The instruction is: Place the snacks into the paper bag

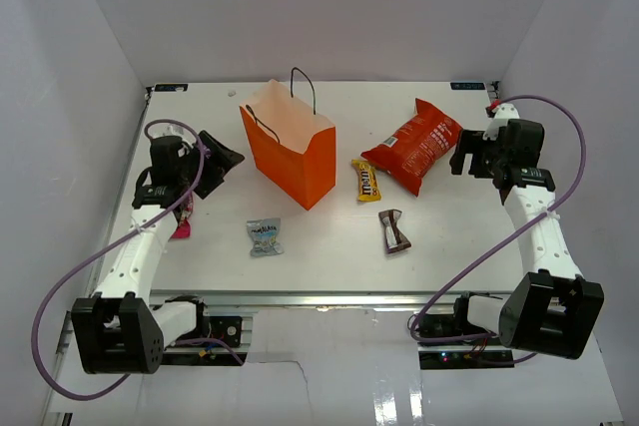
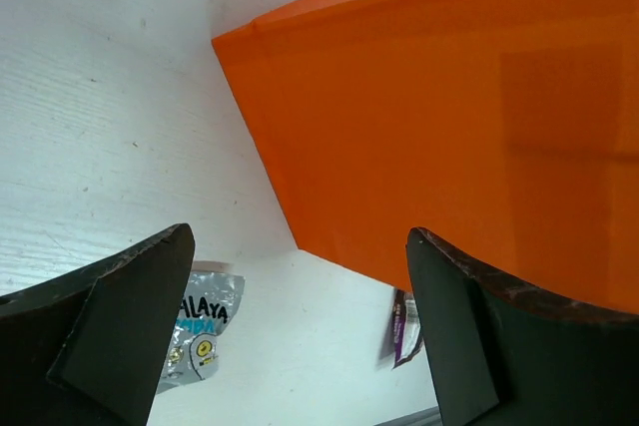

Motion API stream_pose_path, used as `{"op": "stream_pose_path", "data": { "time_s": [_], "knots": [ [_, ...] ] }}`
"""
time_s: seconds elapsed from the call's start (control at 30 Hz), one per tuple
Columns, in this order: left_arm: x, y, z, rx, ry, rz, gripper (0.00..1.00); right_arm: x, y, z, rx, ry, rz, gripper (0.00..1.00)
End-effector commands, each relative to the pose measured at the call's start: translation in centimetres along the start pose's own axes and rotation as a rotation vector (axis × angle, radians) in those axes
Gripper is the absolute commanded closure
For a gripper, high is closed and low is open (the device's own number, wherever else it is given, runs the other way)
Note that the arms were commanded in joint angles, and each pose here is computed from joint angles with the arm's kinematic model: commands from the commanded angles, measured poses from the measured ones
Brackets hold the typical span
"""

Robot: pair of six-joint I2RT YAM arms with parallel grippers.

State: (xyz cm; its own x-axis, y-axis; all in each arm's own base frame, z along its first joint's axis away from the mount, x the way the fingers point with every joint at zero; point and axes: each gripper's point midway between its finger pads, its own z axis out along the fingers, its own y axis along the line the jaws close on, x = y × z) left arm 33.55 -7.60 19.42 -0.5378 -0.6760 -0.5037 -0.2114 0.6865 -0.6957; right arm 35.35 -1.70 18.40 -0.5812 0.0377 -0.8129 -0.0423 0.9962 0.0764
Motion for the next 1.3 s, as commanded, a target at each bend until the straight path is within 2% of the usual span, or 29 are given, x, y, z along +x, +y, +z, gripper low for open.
{"op": "stream_pose_path", "data": {
  "time_s": [0.0, 0.03, 0.13, 0.17, 0.27, 0.37, 0.4, 0.57, 0.6, 0.7, 0.93, 1.07, 1.27],
  "knots": [
    [-1.2, -0.2, 0.8, -0.06, -0.005, -0.103, 0.02, -2.5, 2.5, -0.8, -0.16, -0.068, -0.122, 0.1],
    [-1.4, -0.6, 0.6, -0.06, -0.006, -0.118, 0.02, -2.8, 2.4, -0.9, -0.159, -0.076, -0.151, 0.1],
    [-1.6, 0.3, 1.7, -0.121, 0.01, -0.171, 0.02, -3.2, 4.3, -1.7, -0.291, -0.104, -0.292, 0.1],
    [-1.9, 0.5, 2.3, -0.139, 0.011, -0.186, 0.02, -2.8, 5.8, -2.2, -0.385, -0.102, -0.329, 0.1],
    [-2.4, 0.6, 3.1, -0.168, 0.008, -0.225, 0.02, -3.0, 7.2, -2.8, -0.486, -0.116, -0.432, 0.1],
    [-2.3, 1.8, 4.5, -0.226, 0.02, -0.273, 0.02, -2.4, 8.2, -3.1, -0.575, -0.071, -0.477, 0.1],
    [-3.2, 3.3, 5.2, -0.273, 0.009, -0.312, 0.02, -1.4, 8.6, -3.5, -0.614, -0.03, -0.478, 0.1],
    [-4.2, 5.6, 8.9, -0.377, 0.024, -0.401, 0.02, -0.2, 10.3, -3.4, -0.749, -0.024, -0.426, 0.1],
    [-4.9, 5.0, 8.8, -0.366, 0.014, -0.4, 0.03, -0.2, 10.4, -3.4, -0.749, -0.024, -0.426, 0.1],
    [-5.2, 7.3, 11.0, -0.46, 0.015, -0.406, 0.04, -0.2, 10.8, -3.3, -0.783, -0.042, -0.422, 0.1],
    [-9.6, 9.9, 14.7, -0.61, -0.07, -0.343, 0.09, 0.3, 10.7, -2.7, -0.79, -0.029, -0.421, 0.1],
    [-9.6, 12.3, 16.3, -0.713, -0.048, -0.313, 0.12, 0.5, 10.7, -2.5, -0.794, -0.024, -0.416, 0.09],
    [-10.3, 13.2, 17.1, -0.751, -0.048, -0.263, 0.18, 0.1, 10.6, -2.2, -0.79, -0.023, -0.412, 0.09]
  ]
}}
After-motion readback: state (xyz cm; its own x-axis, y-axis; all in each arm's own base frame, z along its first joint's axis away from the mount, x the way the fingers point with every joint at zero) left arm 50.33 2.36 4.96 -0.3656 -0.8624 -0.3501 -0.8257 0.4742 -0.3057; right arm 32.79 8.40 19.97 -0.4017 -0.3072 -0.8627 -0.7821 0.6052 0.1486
